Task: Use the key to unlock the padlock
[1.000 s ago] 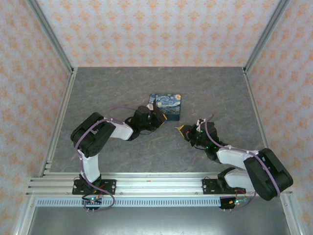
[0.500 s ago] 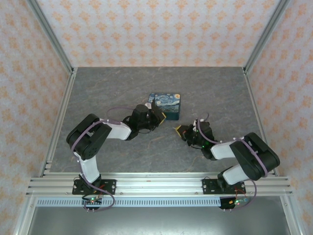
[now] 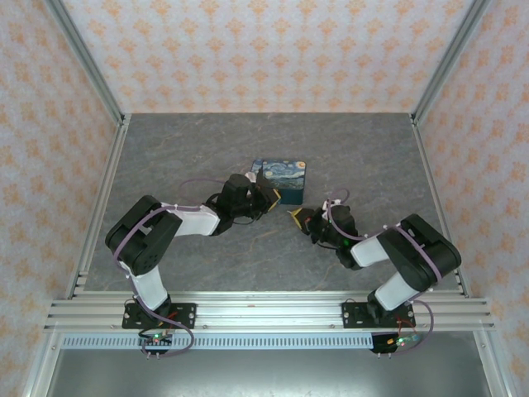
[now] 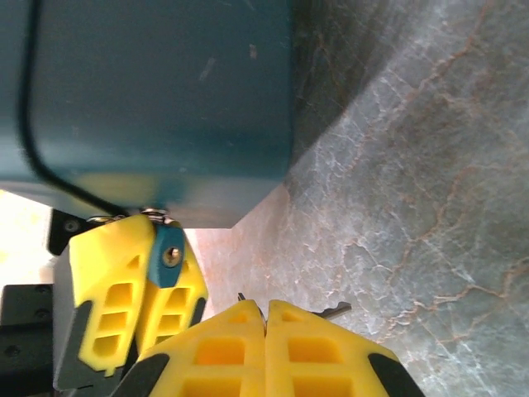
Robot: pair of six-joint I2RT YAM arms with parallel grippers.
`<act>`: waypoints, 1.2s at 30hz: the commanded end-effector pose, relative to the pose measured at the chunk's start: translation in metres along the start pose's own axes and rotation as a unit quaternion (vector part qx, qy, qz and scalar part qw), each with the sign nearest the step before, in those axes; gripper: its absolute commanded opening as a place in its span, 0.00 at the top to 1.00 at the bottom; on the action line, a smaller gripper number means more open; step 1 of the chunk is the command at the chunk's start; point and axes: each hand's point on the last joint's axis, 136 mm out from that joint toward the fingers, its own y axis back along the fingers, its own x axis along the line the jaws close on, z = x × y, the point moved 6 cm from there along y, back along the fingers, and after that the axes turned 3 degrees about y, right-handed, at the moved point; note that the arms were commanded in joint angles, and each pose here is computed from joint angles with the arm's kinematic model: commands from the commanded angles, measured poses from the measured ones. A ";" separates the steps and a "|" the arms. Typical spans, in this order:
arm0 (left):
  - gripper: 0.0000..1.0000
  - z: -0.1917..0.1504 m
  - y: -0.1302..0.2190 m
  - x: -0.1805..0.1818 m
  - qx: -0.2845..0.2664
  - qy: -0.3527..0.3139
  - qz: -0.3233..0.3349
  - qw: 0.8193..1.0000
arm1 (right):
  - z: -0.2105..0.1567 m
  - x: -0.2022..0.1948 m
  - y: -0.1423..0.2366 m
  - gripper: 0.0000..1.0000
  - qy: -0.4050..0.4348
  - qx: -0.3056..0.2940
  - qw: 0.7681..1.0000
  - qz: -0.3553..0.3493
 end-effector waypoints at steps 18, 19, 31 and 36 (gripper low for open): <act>1.00 -0.003 -0.009 -0.017 0.012 -0.006 -0.041 0.999 | 0.010 0.028 -0.007 1.00 -0.005 -0.026 0.999 0.036; 1.00 -0.004 -0.009 -0.017 0.012 -0.006 -0.041 0.999 | 0.010 0.027 -0.007 1.00 -0.006 -0.026 0.999 0.034; 1.00 -0.004 -0.011 -0.018 0.013 -0.006 -0.042 0.999 | 0.010 0.021 -0.014 1.00 -0.011 -0.023 0.999 0.024; 1.00 -0.004 -0.012 -0.019 0.013 -0.007 -0.043 0.999 | 0.010 0.022 -0.017 1.00 -0.011 -0.021 0.999 0.025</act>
